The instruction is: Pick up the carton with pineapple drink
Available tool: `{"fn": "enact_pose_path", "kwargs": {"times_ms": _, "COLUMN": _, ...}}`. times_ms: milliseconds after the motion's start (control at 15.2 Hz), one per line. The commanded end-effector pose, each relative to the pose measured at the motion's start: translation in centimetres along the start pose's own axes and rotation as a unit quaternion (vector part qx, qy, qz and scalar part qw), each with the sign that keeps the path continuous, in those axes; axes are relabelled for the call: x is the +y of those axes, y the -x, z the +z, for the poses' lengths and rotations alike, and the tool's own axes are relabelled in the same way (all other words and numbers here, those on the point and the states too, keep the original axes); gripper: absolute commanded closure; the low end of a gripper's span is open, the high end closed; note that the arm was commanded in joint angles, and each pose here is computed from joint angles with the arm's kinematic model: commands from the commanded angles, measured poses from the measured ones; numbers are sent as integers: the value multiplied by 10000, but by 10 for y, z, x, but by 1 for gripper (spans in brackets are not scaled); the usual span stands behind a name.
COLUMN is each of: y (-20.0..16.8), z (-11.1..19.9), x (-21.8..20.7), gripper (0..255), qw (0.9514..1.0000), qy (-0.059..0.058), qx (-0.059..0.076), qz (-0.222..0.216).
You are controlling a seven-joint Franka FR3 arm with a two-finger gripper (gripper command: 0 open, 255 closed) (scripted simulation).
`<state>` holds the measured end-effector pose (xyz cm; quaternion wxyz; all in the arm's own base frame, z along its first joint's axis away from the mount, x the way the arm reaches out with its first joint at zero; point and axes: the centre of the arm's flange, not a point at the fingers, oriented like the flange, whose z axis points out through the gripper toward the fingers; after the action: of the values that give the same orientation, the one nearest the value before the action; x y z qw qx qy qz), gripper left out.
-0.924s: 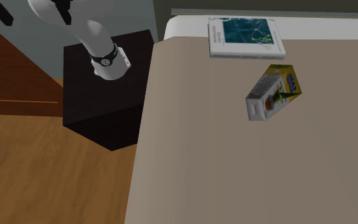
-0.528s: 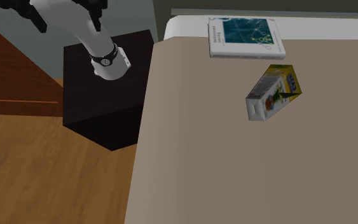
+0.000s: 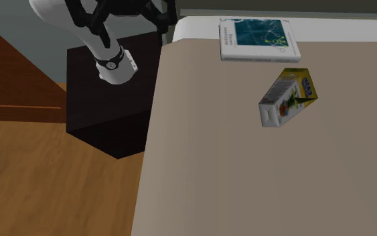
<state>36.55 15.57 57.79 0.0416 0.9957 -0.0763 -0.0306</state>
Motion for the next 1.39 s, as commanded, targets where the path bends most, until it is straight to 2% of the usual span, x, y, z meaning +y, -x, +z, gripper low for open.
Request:
{"fn": "enact_pose_path", "kwargs": {"times_ms": 0, "y": -6, "z": 3, "x": -24, "gripper": 0, "qw": 10000, "qy": -44, "qx": -7, "qz": 58}}
{"fn": "enact_pose_path", "kwargs": {"times_ms": 1320, "y": -96, "z": 12, "x": -261, "gripper": 0, "qw": 9975, "qy": -428, "qx": -76, "qz": 561}}
